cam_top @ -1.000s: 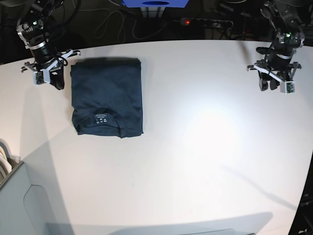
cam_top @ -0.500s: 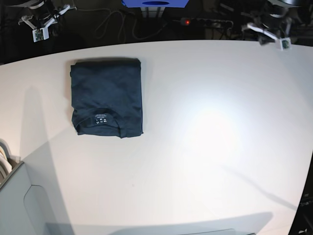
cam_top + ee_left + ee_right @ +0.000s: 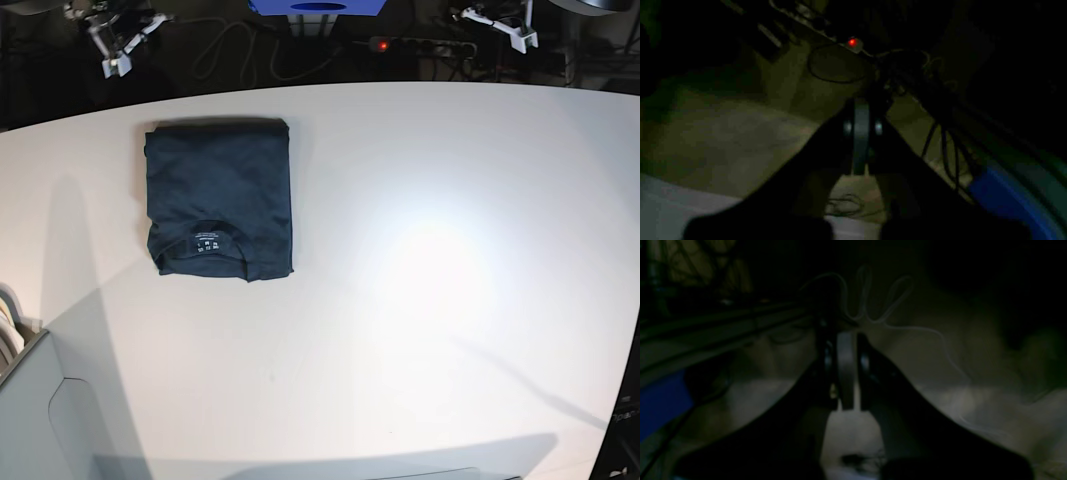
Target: Fold the T-shirt properly
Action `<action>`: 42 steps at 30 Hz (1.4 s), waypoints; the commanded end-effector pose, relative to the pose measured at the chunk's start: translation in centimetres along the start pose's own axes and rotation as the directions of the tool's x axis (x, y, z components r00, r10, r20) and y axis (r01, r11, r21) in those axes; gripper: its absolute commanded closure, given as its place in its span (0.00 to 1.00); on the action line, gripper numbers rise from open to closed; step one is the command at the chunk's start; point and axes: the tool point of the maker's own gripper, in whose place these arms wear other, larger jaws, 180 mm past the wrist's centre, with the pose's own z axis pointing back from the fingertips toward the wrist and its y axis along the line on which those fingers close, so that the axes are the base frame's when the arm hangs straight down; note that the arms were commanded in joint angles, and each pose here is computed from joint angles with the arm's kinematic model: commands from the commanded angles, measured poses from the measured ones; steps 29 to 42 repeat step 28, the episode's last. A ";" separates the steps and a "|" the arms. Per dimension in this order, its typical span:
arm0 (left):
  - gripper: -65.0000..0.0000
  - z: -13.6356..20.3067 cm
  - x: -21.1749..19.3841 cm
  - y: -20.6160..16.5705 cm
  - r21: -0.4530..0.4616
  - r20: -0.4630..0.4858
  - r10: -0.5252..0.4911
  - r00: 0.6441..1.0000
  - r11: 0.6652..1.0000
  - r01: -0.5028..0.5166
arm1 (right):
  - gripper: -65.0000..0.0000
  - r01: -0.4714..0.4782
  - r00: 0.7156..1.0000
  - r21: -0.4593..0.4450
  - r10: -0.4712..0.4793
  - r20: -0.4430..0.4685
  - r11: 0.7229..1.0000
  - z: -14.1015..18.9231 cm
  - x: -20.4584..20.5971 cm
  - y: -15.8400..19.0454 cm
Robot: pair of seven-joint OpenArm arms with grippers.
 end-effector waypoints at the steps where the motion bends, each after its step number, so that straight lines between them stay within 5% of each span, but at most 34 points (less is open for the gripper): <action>1: 1.00 -0.5 0.2 1.0 0.014 0.002 -0.007 1.000 1.000 0.007 | 1.00 0.020 0.999 0.017 -0.021 0.025 1.000 -0.2 -0.2 -0.1; 8: 1.00 -6.9 -2.6 -0.6 -0.001 -0.046 -0.193 0.980 0.981 0.193 | 1.00 0.092 0.993 0.161 -0.102 0.052 0.983 -3.8 -3.3 4.0; 16: 1.00 -10.1 -7.5 -5.1 -0.110 -0.052 -0.286 0.957 0.954 0.279 | 1.00 -0.051 0.999 -0.125 0.051 -0.005 0.991 -5.8 -5.3 1.2; 19: 1.00 -10.1 -7.6 -5.6 -0.128 -0.048 -0.315 0.948 0.943 0.306 | 1.00 -0.120 0.992 -0.285 0.106 -0.064 0.951 -5.4 -6.1 -1.1; 23: 1.00 -10.2 -7.7 -5.8 -0.132 -0.051 -0.327 0.943 0.939 0.319 | 1.00 -0.241 0.971 -0.447 0.210 -0.118 0.861 -4.6 -6.1 -2.9; 28: 1.00 -10.2 -7.6 -5.8 -0.133 -0.050 -0.329 0.943 0.938 0.320 | 1.00 -0.323 0.946 -0.497 0.257 -0.198 0.806 -4.4 -8.0 -2.5; 42: 1.00 -10.2 -7.6 -5.8 -0.133 -0.050 -0.329 0.943 0.938 0.320 | 1.00 -0.323 0.946 -0.497 0.257 -0.198 0.806 -4.4 -8.0 -2.5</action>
